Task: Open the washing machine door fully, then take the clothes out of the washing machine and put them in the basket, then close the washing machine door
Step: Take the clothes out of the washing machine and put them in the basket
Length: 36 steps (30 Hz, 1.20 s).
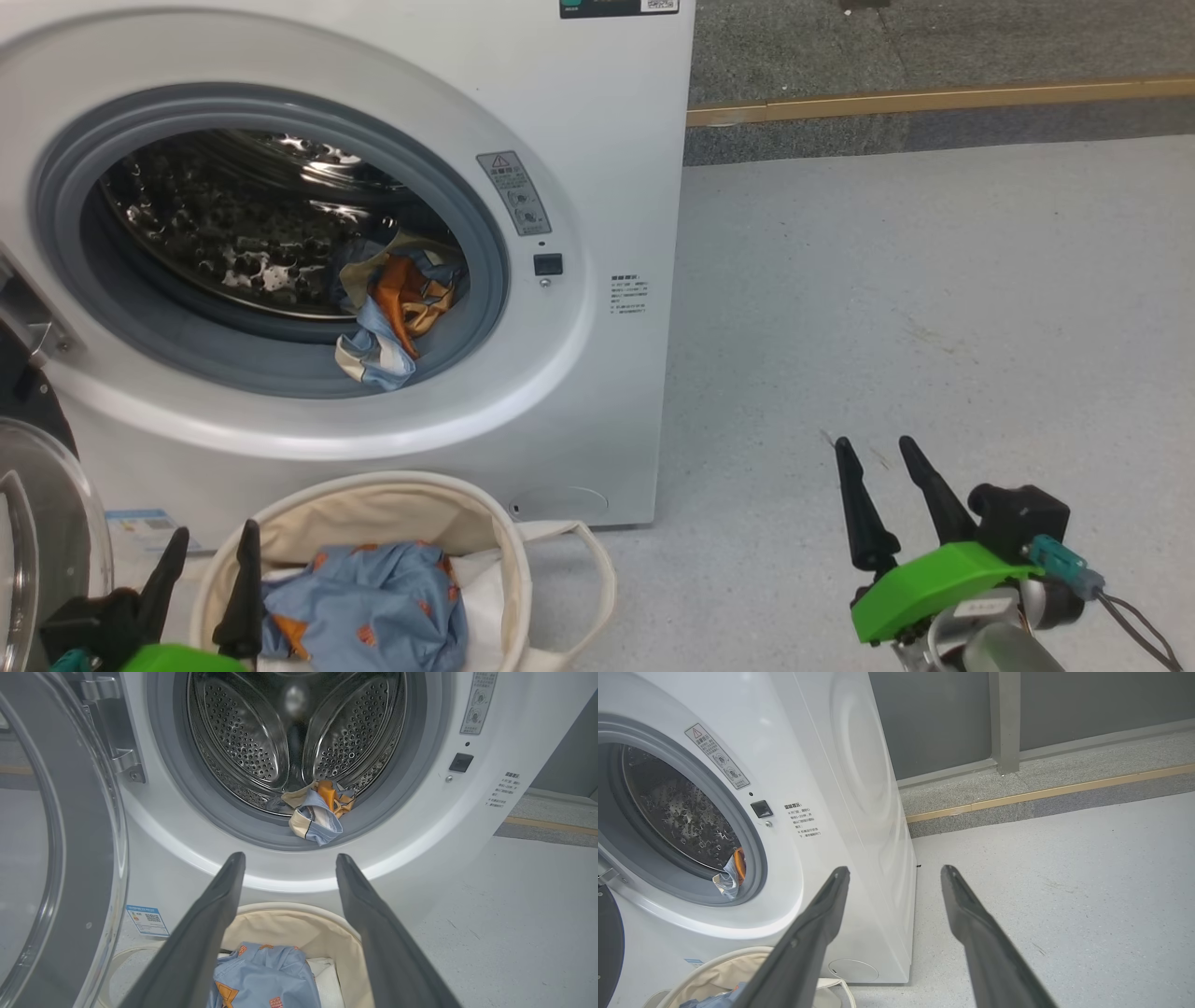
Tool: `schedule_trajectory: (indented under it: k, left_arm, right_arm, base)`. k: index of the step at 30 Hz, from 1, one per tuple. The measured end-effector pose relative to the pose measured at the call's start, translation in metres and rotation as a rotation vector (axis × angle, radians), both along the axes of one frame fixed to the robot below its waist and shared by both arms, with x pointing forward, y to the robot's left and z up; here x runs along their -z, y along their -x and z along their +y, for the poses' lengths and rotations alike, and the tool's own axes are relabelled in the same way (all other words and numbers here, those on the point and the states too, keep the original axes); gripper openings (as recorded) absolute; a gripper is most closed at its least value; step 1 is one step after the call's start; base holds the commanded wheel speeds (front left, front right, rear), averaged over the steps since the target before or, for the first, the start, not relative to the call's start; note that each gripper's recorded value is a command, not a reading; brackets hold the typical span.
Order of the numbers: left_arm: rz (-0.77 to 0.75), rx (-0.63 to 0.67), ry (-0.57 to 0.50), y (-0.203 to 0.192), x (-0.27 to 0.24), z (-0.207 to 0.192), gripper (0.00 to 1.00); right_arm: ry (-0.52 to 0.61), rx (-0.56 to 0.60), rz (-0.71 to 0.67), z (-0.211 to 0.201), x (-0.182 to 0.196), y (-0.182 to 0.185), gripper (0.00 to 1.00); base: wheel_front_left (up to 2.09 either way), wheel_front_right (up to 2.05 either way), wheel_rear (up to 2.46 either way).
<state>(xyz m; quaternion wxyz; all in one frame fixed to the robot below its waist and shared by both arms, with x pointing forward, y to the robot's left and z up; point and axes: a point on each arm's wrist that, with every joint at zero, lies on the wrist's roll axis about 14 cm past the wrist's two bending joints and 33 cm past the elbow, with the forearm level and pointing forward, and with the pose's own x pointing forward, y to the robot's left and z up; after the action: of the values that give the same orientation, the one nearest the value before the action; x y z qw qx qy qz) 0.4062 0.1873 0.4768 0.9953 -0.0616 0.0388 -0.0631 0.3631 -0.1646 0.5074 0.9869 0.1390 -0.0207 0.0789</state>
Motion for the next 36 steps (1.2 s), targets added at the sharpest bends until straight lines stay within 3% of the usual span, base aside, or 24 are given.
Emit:
schedule_trajectory:
  k: [15, 27, 36]
  left_arm:
    - [0.017, 0.038, -0.007, -0.017, -0.002, -0.011, 1.0]
    - [0.064, 0.2, -0.004, -0.096, -0.026, -0.059, 1.0]
    - [0.223, 0.268, -0.012, -0.164, -0.012, -0.095, 1.0]
  right_arm:
    - [0.0, 0.011, 0.022, -0.003, 0.007, -0.001, 1.0]
    - [-0.007, 0.046, 0.086, -0.014, 0.029, -0.013, 1.0]
    - [0.003, 0.086, 0.12, -0.026, 0.041, -0.032, 1.0]
  base:
    - [0.0, 0.0, 0.0]
    - [0.0, 0.0, 0.0]
    - [0.0, 0.0, 0.0]
